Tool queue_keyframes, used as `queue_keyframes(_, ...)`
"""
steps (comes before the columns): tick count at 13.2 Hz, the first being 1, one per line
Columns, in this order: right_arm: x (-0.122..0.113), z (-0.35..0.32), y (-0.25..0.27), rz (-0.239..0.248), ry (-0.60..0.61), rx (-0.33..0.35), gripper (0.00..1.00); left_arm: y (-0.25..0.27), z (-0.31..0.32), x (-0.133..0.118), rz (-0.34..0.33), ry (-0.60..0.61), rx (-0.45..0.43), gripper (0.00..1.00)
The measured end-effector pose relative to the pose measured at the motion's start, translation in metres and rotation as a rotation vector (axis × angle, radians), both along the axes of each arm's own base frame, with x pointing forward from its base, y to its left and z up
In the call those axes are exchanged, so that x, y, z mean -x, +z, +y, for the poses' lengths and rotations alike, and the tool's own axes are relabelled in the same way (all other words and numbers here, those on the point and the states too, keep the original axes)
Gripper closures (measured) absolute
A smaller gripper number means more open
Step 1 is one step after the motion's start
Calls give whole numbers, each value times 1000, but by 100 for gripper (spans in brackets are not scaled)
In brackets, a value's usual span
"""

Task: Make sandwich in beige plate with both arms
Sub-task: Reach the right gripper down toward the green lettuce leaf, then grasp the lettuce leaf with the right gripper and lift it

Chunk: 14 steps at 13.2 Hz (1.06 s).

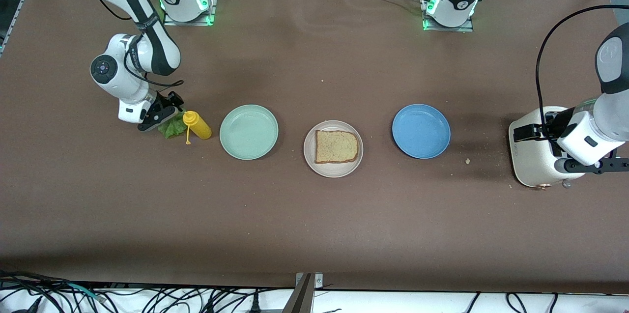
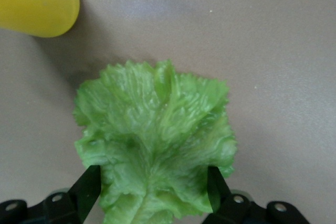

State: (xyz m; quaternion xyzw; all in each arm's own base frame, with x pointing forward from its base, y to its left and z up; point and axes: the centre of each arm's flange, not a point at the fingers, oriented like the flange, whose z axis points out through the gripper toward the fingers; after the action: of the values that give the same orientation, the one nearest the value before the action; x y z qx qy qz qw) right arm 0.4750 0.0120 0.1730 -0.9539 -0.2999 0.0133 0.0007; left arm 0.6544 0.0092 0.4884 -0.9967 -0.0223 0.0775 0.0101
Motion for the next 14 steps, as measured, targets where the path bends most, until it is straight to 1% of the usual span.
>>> queue_keyframes(2, 0, 0, -2, 1, 0, 2, 18, 0, 0, 0, 0, 0, 0, 0)
queue_keyframes(3, -1, -1, -1, -4, -2, 2, 27, 0, 0, 0, 0, 0, 0, 0)
queue_keyframes(4, -1, -3, 1, -8, -5, 2, 42, 0, 0, 0, 0, 0, 0, 0)
queue_keyframes(5, -2, -2, 3, -13, -5, 1, 51, 0, 0, 0, 0, 0, 0, 0)
queue_keyframes(7, -5, -1, 7, -14, -4, -3, 73, 0, 0, 0, 0, 0, 0, 0)
queue_keyframes(8, -7, -1, 10, -8, -4, -7, 80, 0, 0, 0, 0, 0, 0, 0)
queue_keyframes(9, -12, 1, 14, 1, -2, -12, 81, 0, 0, 0, 0, 0, 0, 0)
queue_keyframes(11, -27, 6, 26, 41, 5, -29, 84, 0, 0, 0, 0, 0, 0, 0)
queue_keyframes(13, -50, 14, 52, 87, 14, -53, 90, 0, -1, 0, 0, -1, 0, 0)
queue_keyframes(14, -63, 18, 69, 113, 17, -66, 90, 0, -1, 0, 1, -1, 0, 0)
